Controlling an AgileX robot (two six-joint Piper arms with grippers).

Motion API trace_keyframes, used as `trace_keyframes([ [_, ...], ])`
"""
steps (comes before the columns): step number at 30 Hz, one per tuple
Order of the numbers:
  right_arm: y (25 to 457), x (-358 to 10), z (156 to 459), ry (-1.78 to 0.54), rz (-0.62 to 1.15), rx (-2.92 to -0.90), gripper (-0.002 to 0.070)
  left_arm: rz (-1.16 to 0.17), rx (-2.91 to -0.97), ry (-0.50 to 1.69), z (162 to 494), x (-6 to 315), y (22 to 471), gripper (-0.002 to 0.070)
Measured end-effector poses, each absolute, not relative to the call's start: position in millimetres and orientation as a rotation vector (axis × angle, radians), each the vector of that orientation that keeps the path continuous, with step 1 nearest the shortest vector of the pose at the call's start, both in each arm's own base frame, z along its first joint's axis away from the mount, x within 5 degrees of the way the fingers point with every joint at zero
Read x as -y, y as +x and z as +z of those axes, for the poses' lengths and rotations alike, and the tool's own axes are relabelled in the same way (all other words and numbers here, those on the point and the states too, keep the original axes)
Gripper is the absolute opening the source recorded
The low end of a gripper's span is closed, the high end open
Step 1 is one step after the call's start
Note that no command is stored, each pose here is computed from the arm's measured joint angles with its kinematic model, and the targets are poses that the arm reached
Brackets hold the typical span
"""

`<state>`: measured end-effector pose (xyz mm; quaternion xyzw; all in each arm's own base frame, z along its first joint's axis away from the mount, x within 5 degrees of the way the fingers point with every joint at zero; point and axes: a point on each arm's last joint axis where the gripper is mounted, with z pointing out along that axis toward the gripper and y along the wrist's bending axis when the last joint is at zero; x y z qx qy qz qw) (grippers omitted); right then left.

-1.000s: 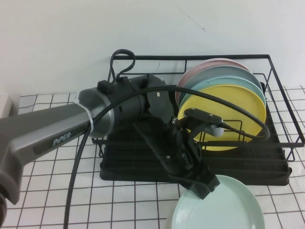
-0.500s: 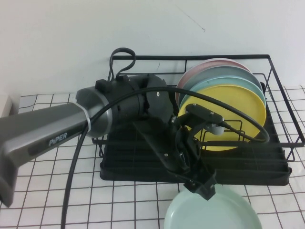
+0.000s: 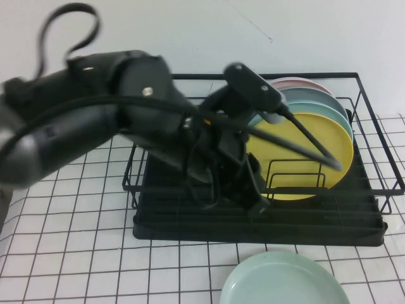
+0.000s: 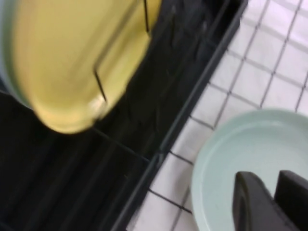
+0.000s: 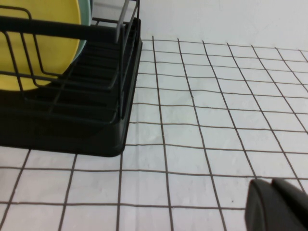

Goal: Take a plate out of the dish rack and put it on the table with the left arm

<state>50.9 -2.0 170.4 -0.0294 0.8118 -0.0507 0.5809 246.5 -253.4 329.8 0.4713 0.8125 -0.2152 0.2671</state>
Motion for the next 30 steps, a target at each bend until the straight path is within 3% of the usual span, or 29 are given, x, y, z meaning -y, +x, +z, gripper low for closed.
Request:
trace_keyframes([
  [3,51,2,170,-0.069,-0.118,-1.897,-0.0001,-0.567,-2.08,1.185,347,235,230,0.0046],
  [6,51,2,170,-0.069,-0.118,-1.897,-0.0001,-0.552,-2.002,1.095,349,214,212,0.0013],
  [12,51,2,170,-0.069,-0.118,-1.897,-0.0001,-0.54,-1.856,0.963,355,170,169,0.0002],
  [17,51,2,170,-0.069,-0.118,-1.897,-0.0001,-0.542,-1.816,0.915,341,143,141,0.0001],
  [24,51,2,170,-0.069,-0.118,-1.897,-0.0001,-0.524,-1.906,0.978,310,135,130,0.0],
  [30,51,2,170,-0.069,-0.118,-1.897,-0.0001,-0.487,-1.869,0.966,309,134,134,-0.0001],
])
